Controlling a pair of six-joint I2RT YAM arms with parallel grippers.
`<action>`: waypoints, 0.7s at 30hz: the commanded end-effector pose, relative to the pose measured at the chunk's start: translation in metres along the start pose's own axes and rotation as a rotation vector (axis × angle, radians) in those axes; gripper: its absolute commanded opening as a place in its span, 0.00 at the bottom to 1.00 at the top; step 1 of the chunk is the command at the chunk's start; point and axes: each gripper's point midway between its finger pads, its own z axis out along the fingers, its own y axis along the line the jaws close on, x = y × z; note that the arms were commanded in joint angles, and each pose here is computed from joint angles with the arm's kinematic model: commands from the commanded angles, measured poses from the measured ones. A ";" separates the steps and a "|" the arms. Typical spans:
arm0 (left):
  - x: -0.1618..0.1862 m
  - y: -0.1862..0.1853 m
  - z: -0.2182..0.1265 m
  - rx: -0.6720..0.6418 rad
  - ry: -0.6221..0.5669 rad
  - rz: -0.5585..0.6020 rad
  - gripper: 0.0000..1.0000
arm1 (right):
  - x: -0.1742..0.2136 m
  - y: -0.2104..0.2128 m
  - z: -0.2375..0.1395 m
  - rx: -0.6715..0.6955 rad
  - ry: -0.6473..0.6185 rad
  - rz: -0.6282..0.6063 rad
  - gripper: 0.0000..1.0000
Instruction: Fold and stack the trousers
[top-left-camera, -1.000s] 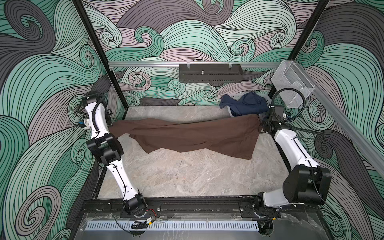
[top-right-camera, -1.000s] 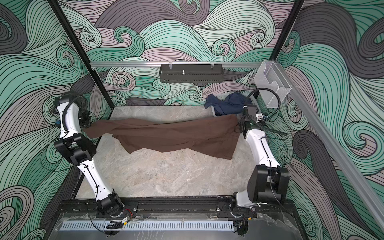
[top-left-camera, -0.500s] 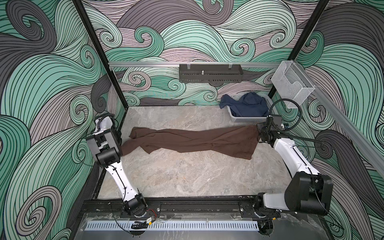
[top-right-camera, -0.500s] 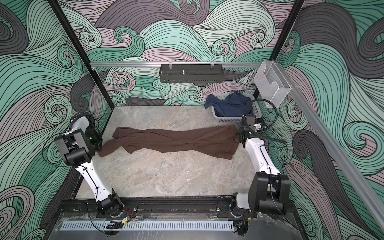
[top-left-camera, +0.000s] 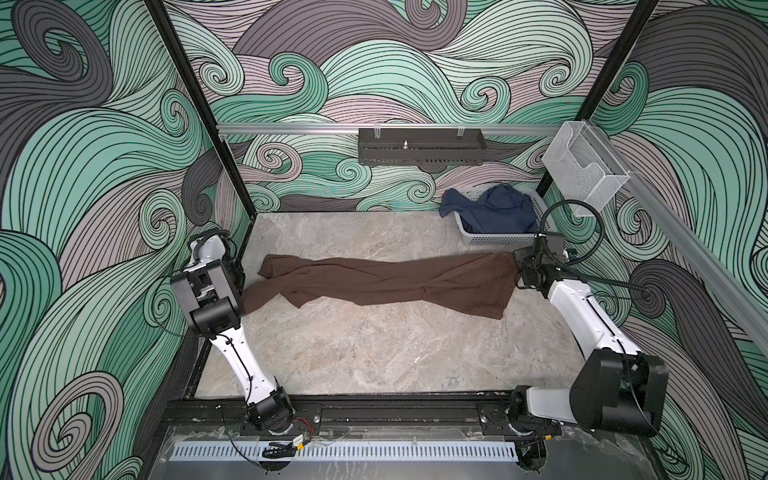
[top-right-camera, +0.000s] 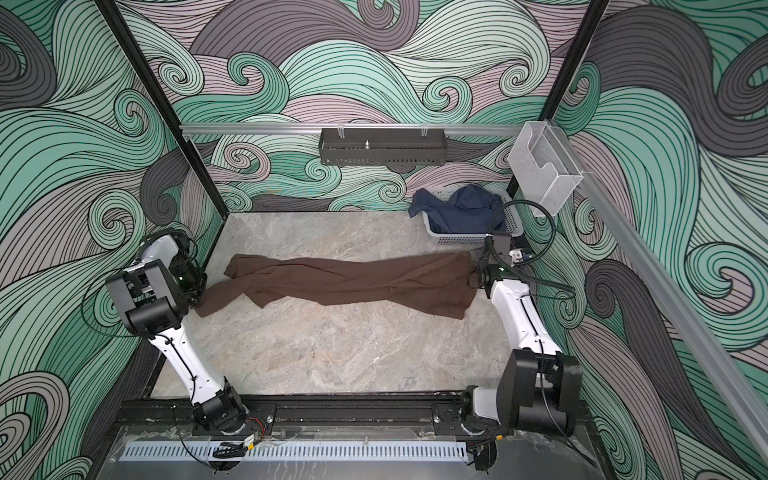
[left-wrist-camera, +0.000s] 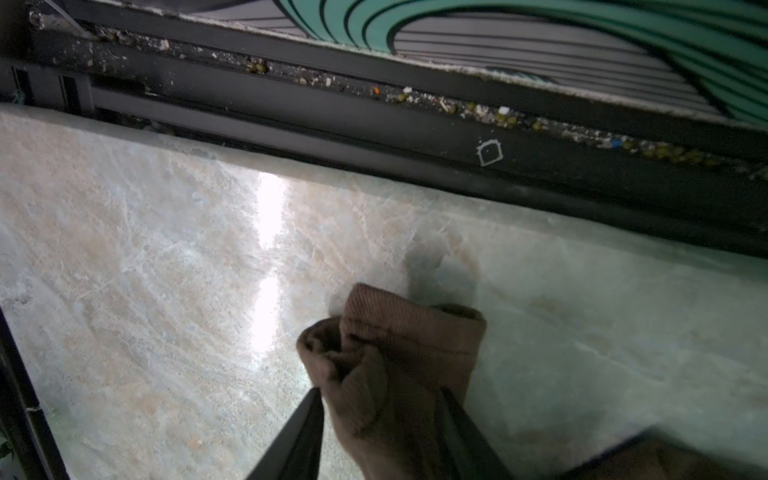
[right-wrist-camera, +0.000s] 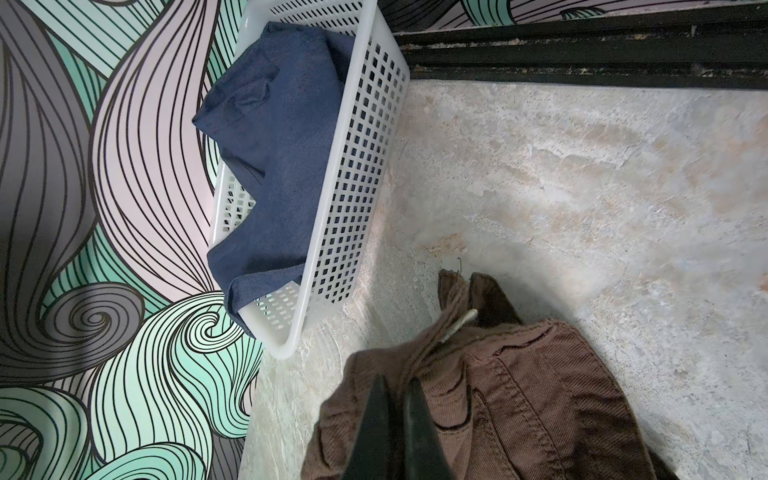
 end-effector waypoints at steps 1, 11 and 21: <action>0.000 0.012 -0.020 0.018 0.000 -0.008 0.49 | -0.004 0.002 -0.005 -0.008 -0.010 -0.007 0.00; 0.007 0.048 -0.023 -0.016 0.007 -0.022 0.47 | -0.003 0.000 -0.007 -0.013 -0.009 0.000 0.00; 0.015 0.030 -0.005 -0.037 0.054 -0.038 0.45 | 0.000 -0.001 -0.007 -0.015 0.004 0.004 0.00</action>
